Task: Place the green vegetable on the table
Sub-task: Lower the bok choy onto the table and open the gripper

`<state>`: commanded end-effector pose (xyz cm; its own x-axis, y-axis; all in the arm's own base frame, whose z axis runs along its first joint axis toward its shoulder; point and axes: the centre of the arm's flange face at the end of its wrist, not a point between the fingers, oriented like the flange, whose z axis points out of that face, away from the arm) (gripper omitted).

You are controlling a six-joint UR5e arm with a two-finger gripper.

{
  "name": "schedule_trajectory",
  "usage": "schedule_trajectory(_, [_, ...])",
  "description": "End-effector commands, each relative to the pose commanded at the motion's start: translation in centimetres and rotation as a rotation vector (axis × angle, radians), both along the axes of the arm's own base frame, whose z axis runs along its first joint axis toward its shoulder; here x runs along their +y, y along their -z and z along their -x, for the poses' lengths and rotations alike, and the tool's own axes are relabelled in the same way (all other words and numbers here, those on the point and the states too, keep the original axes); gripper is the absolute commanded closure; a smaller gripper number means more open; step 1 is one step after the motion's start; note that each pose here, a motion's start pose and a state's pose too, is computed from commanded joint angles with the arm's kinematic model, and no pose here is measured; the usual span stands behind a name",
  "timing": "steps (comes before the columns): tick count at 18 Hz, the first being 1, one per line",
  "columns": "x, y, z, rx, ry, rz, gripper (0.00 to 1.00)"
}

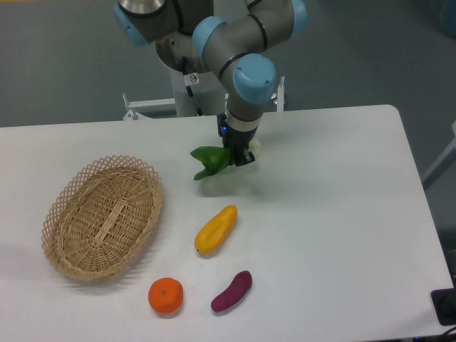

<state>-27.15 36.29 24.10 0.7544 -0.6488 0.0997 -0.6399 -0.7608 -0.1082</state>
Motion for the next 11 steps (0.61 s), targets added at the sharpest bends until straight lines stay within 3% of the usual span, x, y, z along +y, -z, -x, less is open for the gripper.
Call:
schedule_trajectory(6, [0.5, -0.6, 0.3, 0.008, -0.002, -0.014, 0.0])
schedule_trajectory(11, [2.1, -2.6, 2.5, 0.057, -0.029, -0.046, 0.0])
